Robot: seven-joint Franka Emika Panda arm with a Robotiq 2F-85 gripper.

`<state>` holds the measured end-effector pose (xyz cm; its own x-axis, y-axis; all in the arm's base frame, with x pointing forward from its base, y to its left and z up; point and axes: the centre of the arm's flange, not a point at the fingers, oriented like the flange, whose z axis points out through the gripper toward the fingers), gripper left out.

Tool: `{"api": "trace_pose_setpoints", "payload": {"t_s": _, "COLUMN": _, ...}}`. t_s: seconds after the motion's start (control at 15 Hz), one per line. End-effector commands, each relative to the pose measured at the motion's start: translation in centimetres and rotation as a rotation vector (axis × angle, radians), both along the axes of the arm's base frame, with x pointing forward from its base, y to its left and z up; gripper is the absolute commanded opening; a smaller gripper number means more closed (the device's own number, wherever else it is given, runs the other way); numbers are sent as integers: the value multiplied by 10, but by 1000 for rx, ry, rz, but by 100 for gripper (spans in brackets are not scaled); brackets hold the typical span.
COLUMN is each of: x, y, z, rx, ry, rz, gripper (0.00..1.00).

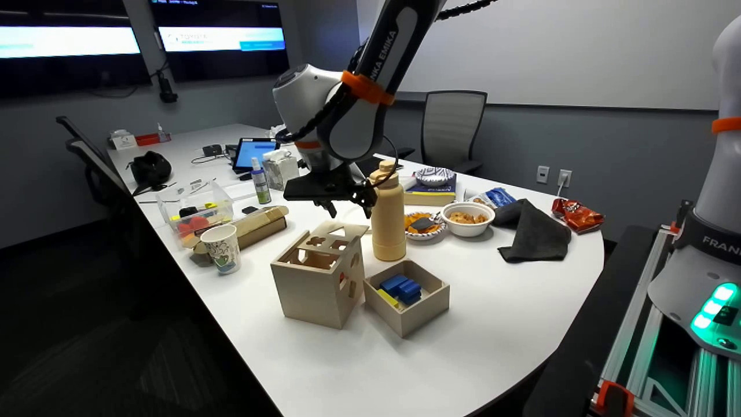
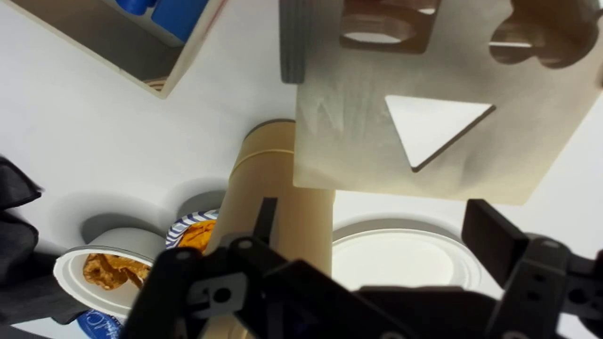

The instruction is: Close the lid of the shape sorter

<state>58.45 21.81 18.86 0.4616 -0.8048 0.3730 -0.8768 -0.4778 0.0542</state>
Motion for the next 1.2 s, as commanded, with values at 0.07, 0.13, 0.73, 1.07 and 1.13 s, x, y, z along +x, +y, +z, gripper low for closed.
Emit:
{"api": "trace_pose_setpoints", "payload": {"t_s": 0.07, "x": 21, "y": 5, "z": -10, "rx": -79, "ry": -22, "rz": -71, "gripper": 100}}
{"api": "trace_pose_setpoints", "payload": {"t_s": 0.13, "x": 23, "y": 4, "z": -13, "rx": -89, "ry": -20, "rz": -81, "gripper": 100}}
{"api": "trace_pose_setpoints", "payload": {"t_s": 0.73, "x": 37, "y": 5, "z": -30, "rx": -142, "ry": 9, "rz": -124, "gripper": 100}}
{"api": "trace_pose_setpoints", "payload": {"t_s": 1.07, "x": 37, "y": 5, "z": -27, "rx": -111, "ry": 60, "rz": -127, "gripper": 100}}
{"api": "trace_pose_setpoints", "payload": {"t_s": 1.13, "x": 37, "y": 5, "z": -26, "rx": -102, "ry": 73, "rz": -124, "gripper": 100}}
